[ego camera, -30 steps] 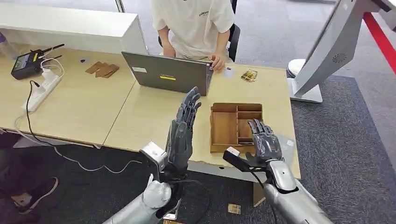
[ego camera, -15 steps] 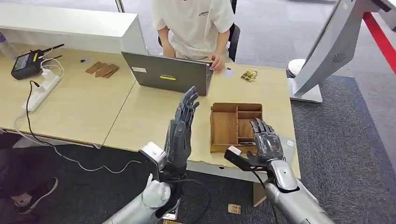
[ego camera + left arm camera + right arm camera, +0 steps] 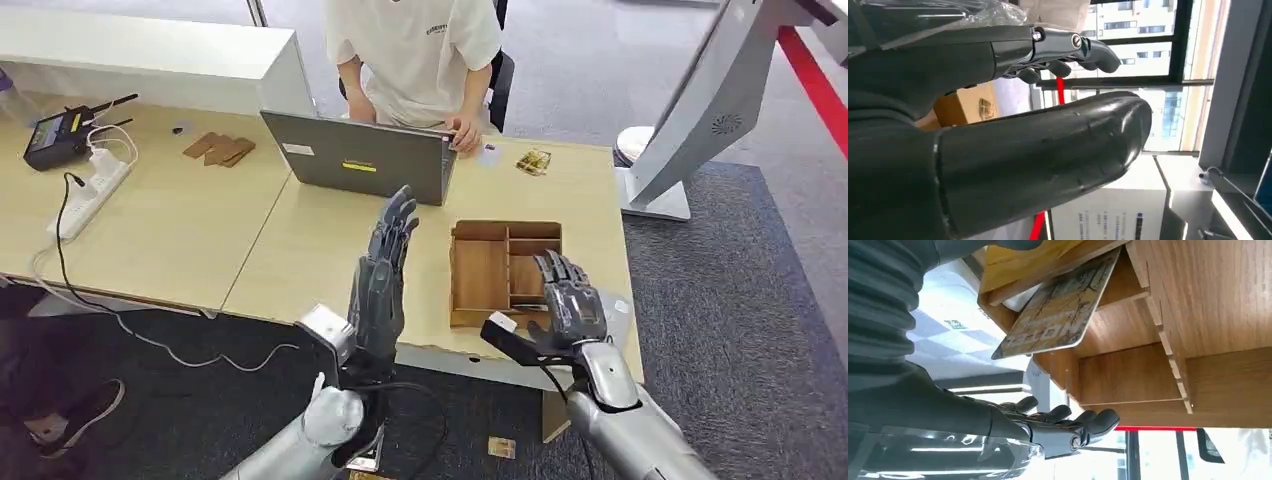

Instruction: Pass the card to the sensor for recognition and then transmit it.

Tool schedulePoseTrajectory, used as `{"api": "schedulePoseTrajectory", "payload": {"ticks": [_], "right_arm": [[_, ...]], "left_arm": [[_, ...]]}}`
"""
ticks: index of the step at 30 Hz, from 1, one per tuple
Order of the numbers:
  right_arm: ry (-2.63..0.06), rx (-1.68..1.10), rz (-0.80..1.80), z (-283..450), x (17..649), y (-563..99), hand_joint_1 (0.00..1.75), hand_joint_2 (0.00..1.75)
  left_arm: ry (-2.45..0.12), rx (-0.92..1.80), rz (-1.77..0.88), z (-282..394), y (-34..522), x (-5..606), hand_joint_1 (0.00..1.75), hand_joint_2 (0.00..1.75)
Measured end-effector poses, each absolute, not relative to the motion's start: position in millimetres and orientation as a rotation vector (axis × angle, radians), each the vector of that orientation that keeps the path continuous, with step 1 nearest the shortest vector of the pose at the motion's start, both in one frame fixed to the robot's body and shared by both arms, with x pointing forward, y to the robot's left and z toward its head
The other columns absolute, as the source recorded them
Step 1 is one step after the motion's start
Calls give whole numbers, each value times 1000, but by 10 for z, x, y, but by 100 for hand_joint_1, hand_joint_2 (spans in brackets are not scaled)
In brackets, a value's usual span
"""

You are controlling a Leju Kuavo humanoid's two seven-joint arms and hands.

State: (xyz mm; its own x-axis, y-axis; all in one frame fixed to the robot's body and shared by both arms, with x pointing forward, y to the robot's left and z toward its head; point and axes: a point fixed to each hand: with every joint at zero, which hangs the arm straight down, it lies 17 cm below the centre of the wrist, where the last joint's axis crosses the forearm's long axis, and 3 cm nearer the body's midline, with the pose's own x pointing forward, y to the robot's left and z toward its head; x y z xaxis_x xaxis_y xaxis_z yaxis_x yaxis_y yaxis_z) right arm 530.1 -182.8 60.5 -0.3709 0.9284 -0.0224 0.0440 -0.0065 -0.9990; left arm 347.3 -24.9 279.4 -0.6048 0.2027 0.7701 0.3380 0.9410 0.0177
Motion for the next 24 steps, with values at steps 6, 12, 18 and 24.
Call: {"api": "schedulePoseTrajectory", "payload": {"ticks": [6,12,18,24], "right_arm": [[-1515,-1047,1487,647,5306,-1828,0,175],[-1524,-1052,1487,696,5313,-1842,0,175],[-1498,-1061,1480,684,5310,-1928,0,175],[-1464,-1061,1473,626,5271,-2043,175,175]], "left_arm": [[-2233,-375,-198,2786,-240,3484,0,0],[-2231,-374,-197,2781,-237,3488,0,0],[-2223,-379,-200,2771,-242,3492,0,0],[-2216,-386,-208,2761,-249,3491,0,0]]}}
